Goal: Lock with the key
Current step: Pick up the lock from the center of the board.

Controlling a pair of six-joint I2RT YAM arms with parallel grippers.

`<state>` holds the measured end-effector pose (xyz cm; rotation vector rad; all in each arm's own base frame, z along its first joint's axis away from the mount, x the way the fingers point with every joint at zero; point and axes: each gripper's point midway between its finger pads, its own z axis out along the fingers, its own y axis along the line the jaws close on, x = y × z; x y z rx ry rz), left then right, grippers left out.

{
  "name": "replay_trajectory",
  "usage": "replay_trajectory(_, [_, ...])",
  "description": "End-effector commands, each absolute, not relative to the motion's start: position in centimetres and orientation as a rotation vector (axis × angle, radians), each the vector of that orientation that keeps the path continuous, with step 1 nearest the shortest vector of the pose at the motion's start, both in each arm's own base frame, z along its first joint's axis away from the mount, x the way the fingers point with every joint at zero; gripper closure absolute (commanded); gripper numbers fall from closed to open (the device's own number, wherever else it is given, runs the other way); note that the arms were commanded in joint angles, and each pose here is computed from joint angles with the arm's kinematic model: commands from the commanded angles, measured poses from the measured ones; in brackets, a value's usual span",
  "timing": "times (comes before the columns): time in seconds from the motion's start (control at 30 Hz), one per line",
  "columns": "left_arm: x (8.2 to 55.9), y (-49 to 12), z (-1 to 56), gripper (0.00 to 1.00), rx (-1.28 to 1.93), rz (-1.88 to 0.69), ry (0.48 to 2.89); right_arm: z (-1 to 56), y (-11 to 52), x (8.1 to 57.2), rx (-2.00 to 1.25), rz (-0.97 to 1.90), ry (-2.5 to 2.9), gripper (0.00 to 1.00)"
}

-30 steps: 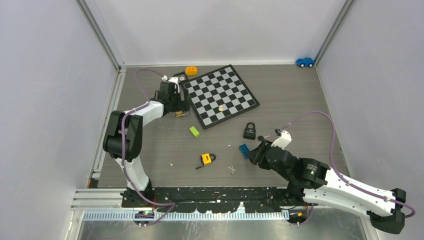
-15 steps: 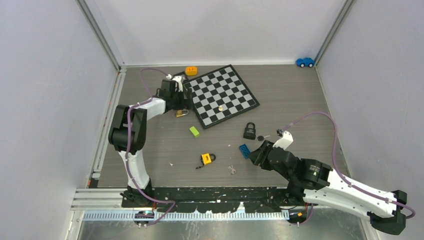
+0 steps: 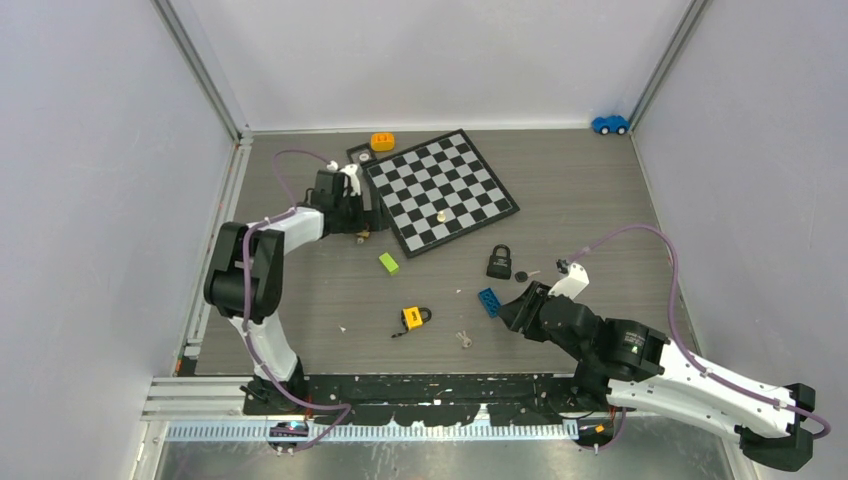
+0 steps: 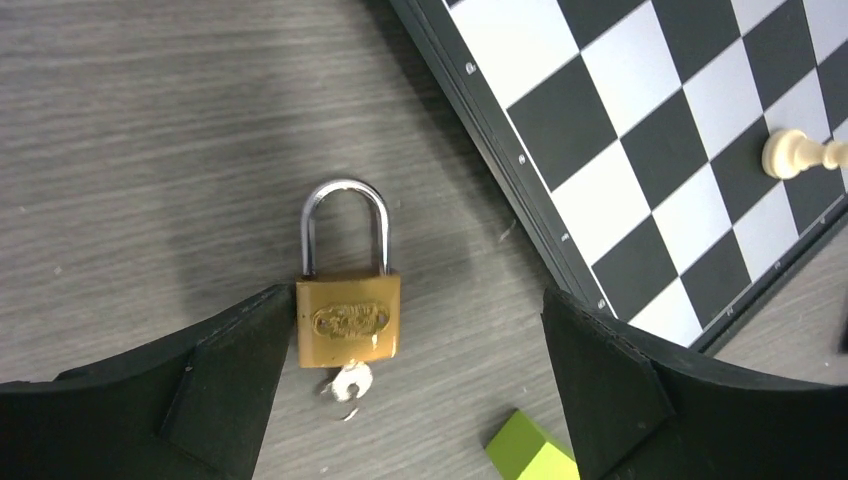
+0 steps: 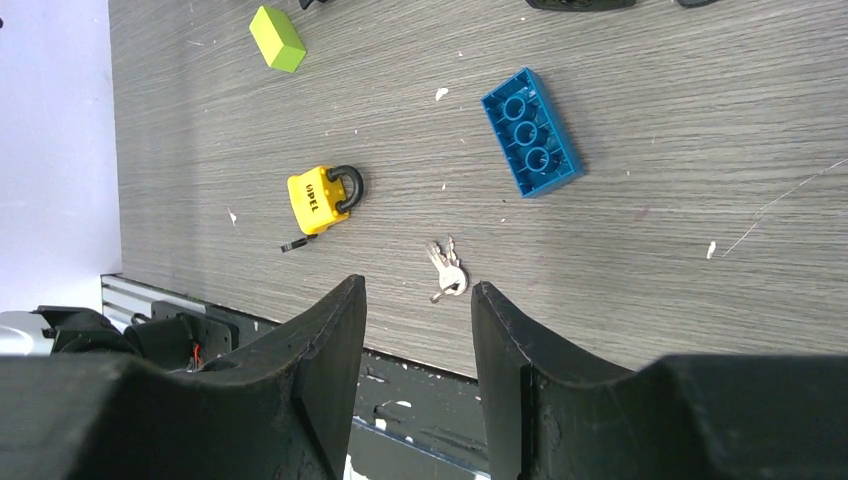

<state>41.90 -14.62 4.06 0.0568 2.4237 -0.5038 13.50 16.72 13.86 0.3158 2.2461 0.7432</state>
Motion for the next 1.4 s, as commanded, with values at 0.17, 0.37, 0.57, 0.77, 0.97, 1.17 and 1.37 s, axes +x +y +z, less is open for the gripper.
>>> replay_trajectory(0.17, [39.0, -14.7, 3.1, 0.08, 0.015, -0.563, 2.492, 14.8, 16.9, 13.9, 0.349, 0.779, 2.212, 0.51])
replay_trajectory(0.37, [40.0, -12.6, 2.0, 0.10, -0.124, -0.374, 2.566, 14.9, 16.9, 13.8, 0.353, 0.786, 2.210, 0.51])
replay_trajectory(0.57, [40.2, -11.8, 1.8, 0.21, -0.144, -0.173, 2.602, 14.9, 16.8, 13.7, 0.361, 0.800, 2.204, 0.51])
replay_trajectory(0.77, [39.6, -12.2, 2.1, 0.26, -0.096, -0.002, 2.610, 14.7, 16.6, 13.7, 0.368, 0.803, 2.201, 0.51])
replay_trajectory(0.97, [39.5, -12.7, 1.3, 0.26, -0.128, 0.077, 2.628, 14.7, 16.4, 13.7, 0.371, 0.792, 2.201, 0.51])
replay_trajectory(1.17, [40.0, -12.2, 0.8, 0.35, -0.248, 0.130, 2.609, 14.8, 16.3, 13.6, 0.372, 0.800, 2.195, 0.51])
replay_trajectory(1.37, [40.5, -12.0, 0.3, 0.41, -0.309, 0.168, 2.616, 14.9, 15.9, 13.6, 0.367, 0.782, 2.196, 0.51])
